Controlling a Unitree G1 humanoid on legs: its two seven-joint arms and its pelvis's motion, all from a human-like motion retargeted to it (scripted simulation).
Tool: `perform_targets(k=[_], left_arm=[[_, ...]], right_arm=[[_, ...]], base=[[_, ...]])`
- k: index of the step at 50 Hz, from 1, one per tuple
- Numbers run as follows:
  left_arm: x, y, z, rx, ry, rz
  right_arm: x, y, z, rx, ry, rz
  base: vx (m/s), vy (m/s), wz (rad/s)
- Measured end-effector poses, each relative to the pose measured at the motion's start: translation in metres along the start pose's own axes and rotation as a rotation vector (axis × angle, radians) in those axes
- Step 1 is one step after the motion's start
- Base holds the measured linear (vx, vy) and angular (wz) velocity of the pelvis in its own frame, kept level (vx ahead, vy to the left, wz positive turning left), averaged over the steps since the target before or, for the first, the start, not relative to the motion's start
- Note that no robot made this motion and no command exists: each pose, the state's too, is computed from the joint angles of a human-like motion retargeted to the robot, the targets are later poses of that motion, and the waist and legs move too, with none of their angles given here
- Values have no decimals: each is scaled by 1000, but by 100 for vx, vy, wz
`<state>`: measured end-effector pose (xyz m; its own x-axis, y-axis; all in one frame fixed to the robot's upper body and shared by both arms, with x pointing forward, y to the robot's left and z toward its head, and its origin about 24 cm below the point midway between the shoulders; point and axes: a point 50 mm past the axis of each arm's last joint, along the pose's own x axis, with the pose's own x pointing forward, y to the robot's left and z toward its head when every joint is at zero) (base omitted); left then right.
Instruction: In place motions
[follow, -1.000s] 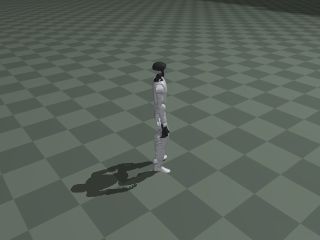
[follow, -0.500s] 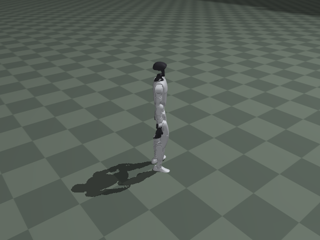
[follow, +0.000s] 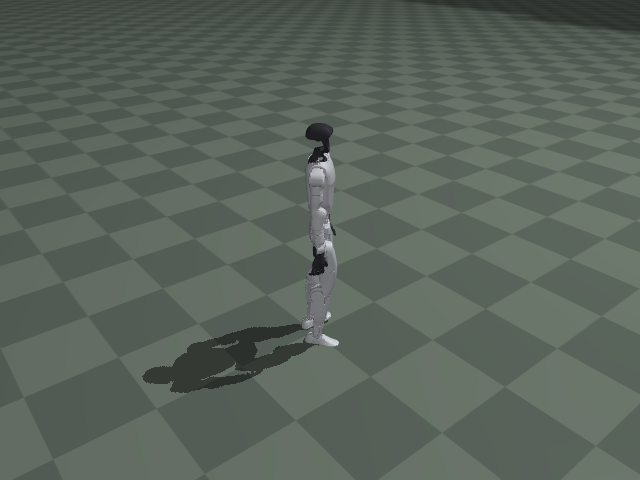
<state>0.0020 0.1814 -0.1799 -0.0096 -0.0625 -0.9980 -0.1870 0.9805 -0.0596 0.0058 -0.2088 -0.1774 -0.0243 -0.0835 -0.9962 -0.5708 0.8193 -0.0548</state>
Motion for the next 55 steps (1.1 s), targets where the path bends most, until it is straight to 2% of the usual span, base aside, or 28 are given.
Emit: perform_targets(k=[16,55], left_arm=[[-2,6,-23,-44,83,24],[-3,15,-21,-62,80,59]], right_arm=[[0,-2,3,13,-21,-11],[0,1,-4,33,-17,-12]], base=[[0,0,0],[0,-1,7]])
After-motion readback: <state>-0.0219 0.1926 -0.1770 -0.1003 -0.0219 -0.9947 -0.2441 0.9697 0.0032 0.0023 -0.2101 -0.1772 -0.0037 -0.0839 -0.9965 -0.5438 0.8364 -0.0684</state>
